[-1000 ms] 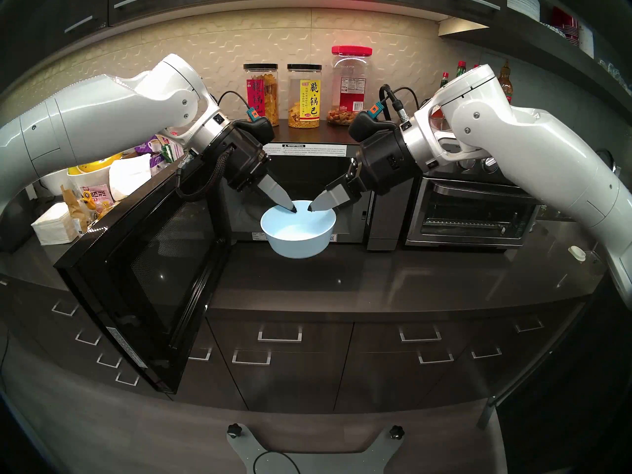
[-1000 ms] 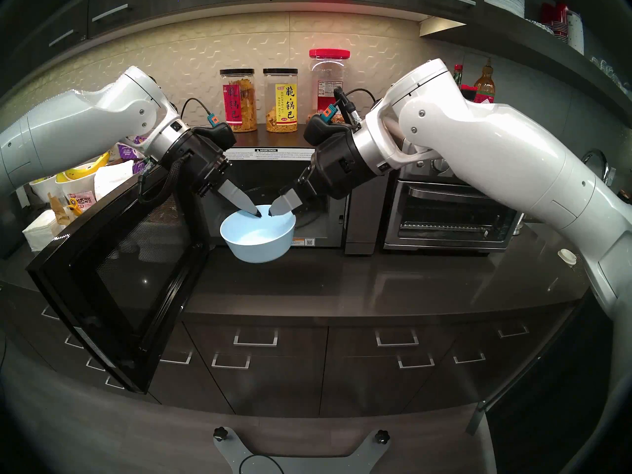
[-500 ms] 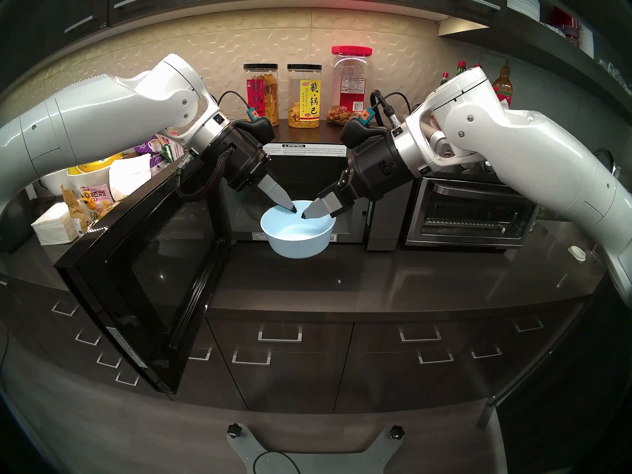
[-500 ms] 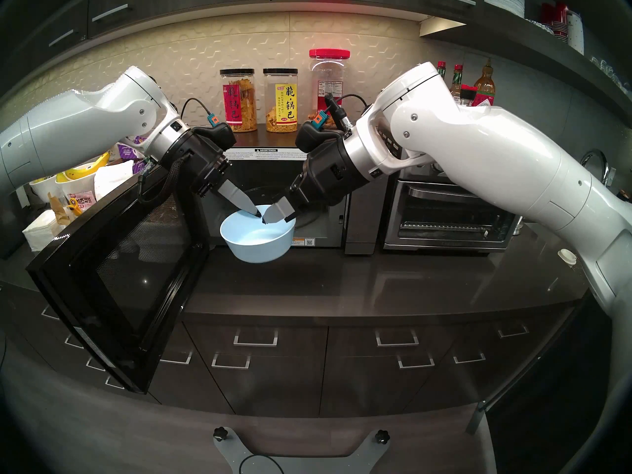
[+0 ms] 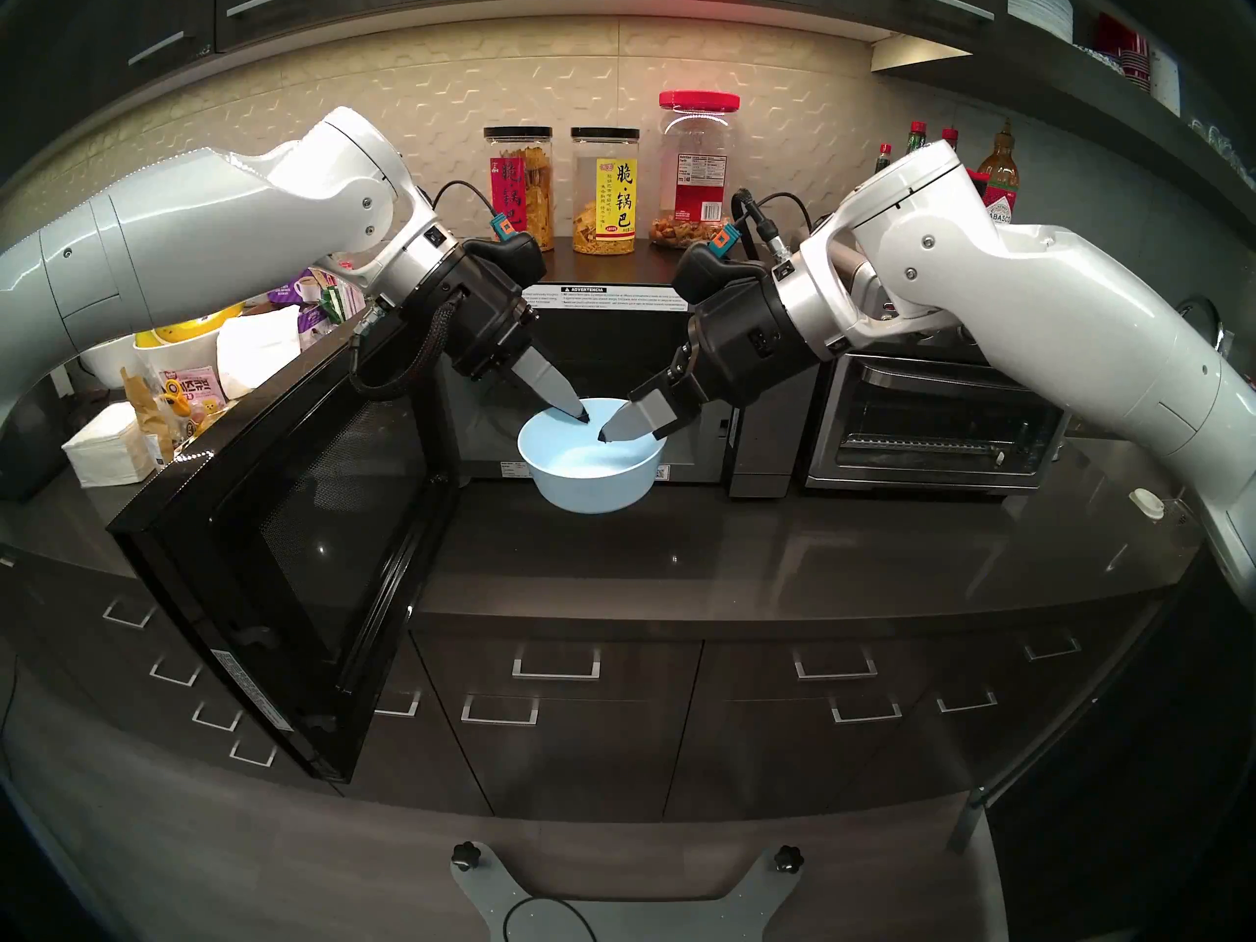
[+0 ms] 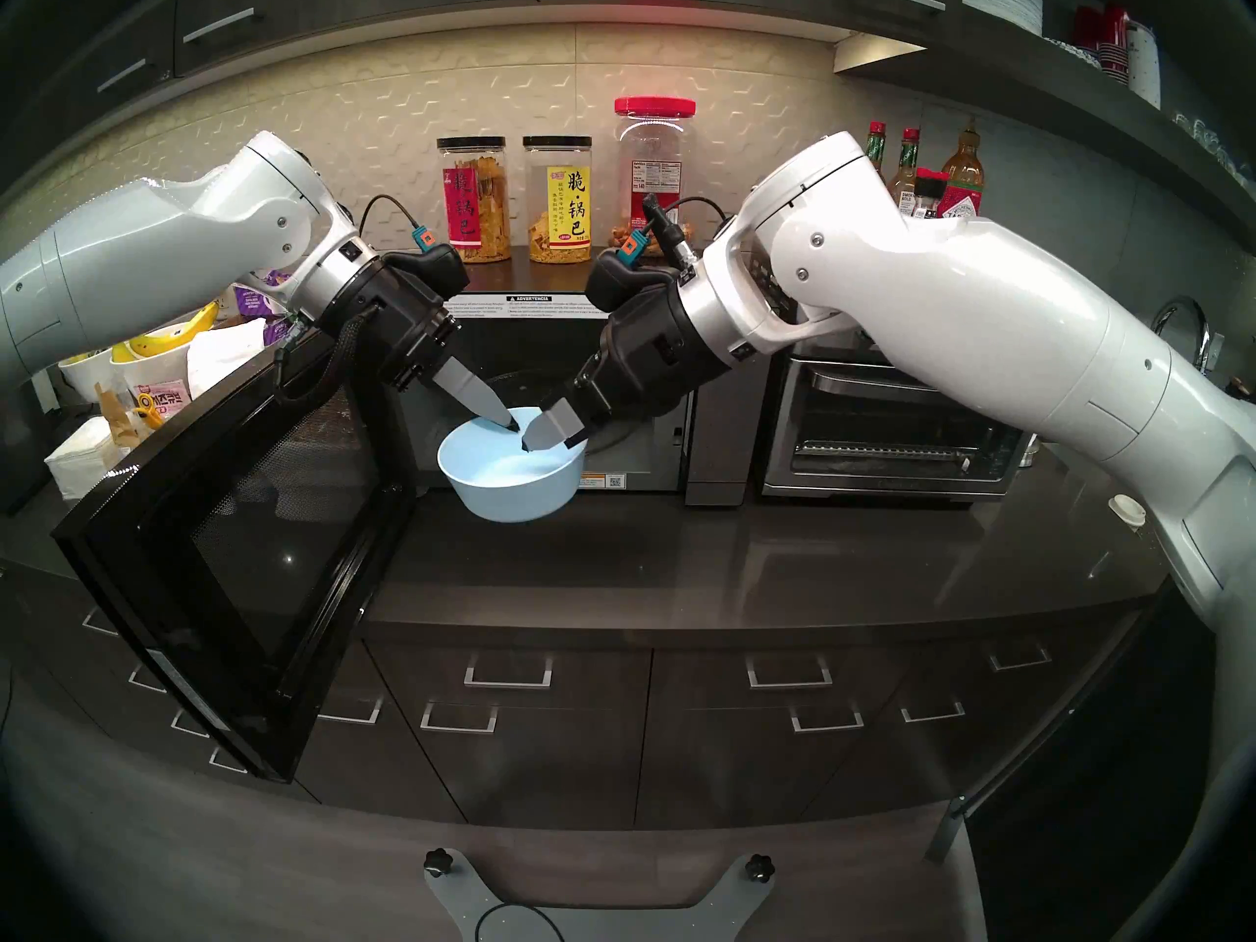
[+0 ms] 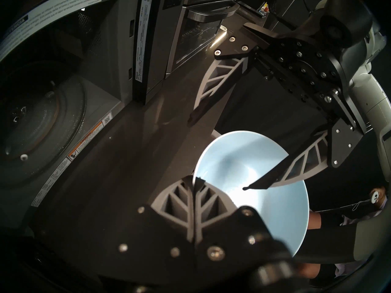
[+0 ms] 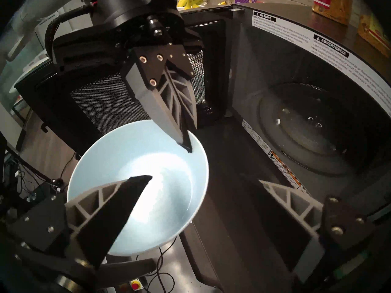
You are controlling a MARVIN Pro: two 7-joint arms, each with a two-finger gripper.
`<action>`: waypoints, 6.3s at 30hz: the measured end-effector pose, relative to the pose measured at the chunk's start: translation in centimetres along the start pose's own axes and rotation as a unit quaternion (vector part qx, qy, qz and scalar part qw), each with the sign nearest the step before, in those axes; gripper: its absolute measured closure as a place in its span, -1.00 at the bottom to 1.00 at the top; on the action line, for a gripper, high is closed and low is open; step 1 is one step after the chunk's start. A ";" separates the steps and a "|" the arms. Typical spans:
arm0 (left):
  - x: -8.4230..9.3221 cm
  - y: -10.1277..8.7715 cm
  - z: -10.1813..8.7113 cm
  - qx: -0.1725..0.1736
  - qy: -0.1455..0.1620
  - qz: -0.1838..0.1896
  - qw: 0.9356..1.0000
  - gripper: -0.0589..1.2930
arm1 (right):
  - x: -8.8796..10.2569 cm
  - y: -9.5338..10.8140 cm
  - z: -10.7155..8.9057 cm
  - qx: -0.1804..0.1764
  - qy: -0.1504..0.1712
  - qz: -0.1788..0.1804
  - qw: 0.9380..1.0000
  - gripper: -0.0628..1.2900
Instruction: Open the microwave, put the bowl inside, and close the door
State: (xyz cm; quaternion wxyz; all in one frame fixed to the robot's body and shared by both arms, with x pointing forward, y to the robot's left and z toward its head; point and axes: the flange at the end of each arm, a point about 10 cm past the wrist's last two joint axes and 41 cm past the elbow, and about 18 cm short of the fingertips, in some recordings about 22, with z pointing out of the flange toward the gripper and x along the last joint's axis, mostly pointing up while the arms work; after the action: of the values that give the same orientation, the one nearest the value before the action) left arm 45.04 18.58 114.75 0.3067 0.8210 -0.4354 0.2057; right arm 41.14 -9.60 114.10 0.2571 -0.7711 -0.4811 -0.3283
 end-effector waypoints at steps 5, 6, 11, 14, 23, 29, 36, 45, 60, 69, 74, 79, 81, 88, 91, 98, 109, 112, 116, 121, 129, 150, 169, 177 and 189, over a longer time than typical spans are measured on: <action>0.0 0.0 0.1 -0.001 -0.001 0.000 1.000 0.94 | -0.1 0.1 0.1 0.000 -0.001 0.002 1.000 -0.89; 0.0 0.0 0.1 -0.001 -0.001 0.000 1.000 0.94 | -0.1 0.1 0.1 0.000 -0.002 0.003 1.000 -0.89; 0.1 0.1 0.2 -0.002 -0.003 0.002 1.000 0.94 | -0.3 0.1 0.1 0.003 -0.003 0.004 1.000 -0.89; 0.1 0.1 0.2 -0.003 -0.003 0.002 1.000 0.94 | -0.3 0.1 0.1 0.005 -0.004 0.005 1.000 -0.89; 0.2 0.2 0.2 -0.003 -0.004 0.003 1.000 0.94 | -0.5 0.0 0.2 0.009 -0.007 0.005 1.000 -0.89; 0.2 0.3 0.3 -0.003 -0.004 0.004 1.000 0.94 | -0.5 -0.2 0.2 0.011 -0.008 0.002 1.000 -0.89; 0.2 0.3 0.3 -0.003 -0.005 0.004 1.000 0.94 | -0.5 -0.4 0.2 0.013 -0.009 0.000 1.000 -0.84; 0.2 0.4 0.3 -0.005 -0.006 0.005 1.000 0.94 | -0.6 -0.2 0.1 0.010 -0.010 0.001 1.000 0.16; 0.4 0.3 0.3 -0.002 -0.003 0.002 1.000 0.94 | -0.9 0.2 0.1 0.008 -0.013 0.004 1.000 0.95; 0.4 0.2 0.1 -0.001 -0.001 -0.001 1.000 -0.97 | -1.1 0.3 0.2 0.006 -0.017 0.001 1.000 0.95; 0.5 0.3 0.1 -0.002 0.001 -0.001 1.000 -0.97 | -1.2 0.5 0.3 0.002 -0.019 0.001 1.000 0.95; 0.4 0.6 -0.2 -0.005 0.004 0.002 1.000 -0.97 | -1.3 0.6 0.3 0.000 -0.020 0.001 1.000 0.95; 0.3 0.8 -0.3 -0.005 0.005 0.003 1.000 -0.97 | -1.4 0.6 0.3 -0.001 -0.021 0.001 1.000 0.95; -0.1 1.5 -1.4 0.000 0.014 0.009 1.000 -0.97 | -1.6 0.9 0.4 -0.004 -0.024 0.001 1.000 0.95; -0.3 1.8 -2.2 0.006 0.022 0.011 1.000 -0.97 | -1.7 0.9 0.5 -0.003 -0.025 0.002 1.000 0.95; -1.1 2.6 -4.3 0.019 0.041 0.017 0.999 -0.97 | -2.0 1.0 0.7 -0.003 -0.028 0.004 1.000 0.95; -3.0 4.0 -6.6 0.031 0.063 0.022 0.997 -0.97 | -2.3 1.2 0.7 -0.002 -0.031 0.007 1.000 0.95; -3.7 4.5 -7.1 0.031 0.067 0.025 0.997 -0.97 | -2.5 1.4 0.7 -0.003 -0.031 0.008 0.999 0.95; -4.3 5.4 -7.6 0.029 0.073 0.030 0.996 -0.97 | -2.6 1.6 0.7 -0.004 -0.032 0.011 0.999 0.95; -5.0 6.2 -8.5 0.026 0.085 0.033 0.996 -0.97 | -2.7 1.8 0.8 -0.005 -0.032 0.012 0.999 0.95; -5.9 7.1 -9.7 0.008 0.103 0.031 0.994 -0.97 | -2.7 1.9 0.9 -0.006 -0.033 0.013 0.999 0.94; -7.5 7.4 -9.8 0.061 0.104 0.028 0.992 -0.97 | -2.6 1.1 1.7 -0.003 -0.036 0.006 0.999 0.95; -8.1 8.3 -10.3 0.108 0.123 0.029 0.986 -0.97 | -2.6 0.8 2.0 -0.002 -0.037 0.004 0.999 0.94; -8.3 8.3 -10.5 0.119 0.130 0.023 0.984 -0.97 | -2.6 0.6 2.1 -0.002 -0.037 0.004 0.999 0.94; -8.5 8.5 -10.8 0.116 0.133 0.023 0.984 -0.97 | -2.4 0.4 2.2 -0.001 -0.036 0.003 0.999 0.94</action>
State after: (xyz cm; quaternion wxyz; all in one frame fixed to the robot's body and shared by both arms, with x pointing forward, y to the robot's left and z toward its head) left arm 32.53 27.23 120.19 0.2599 0.8059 -0.3825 0.3696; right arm 41.34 -9.57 110.80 0.2395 -0.7843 -0.4876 -0.2997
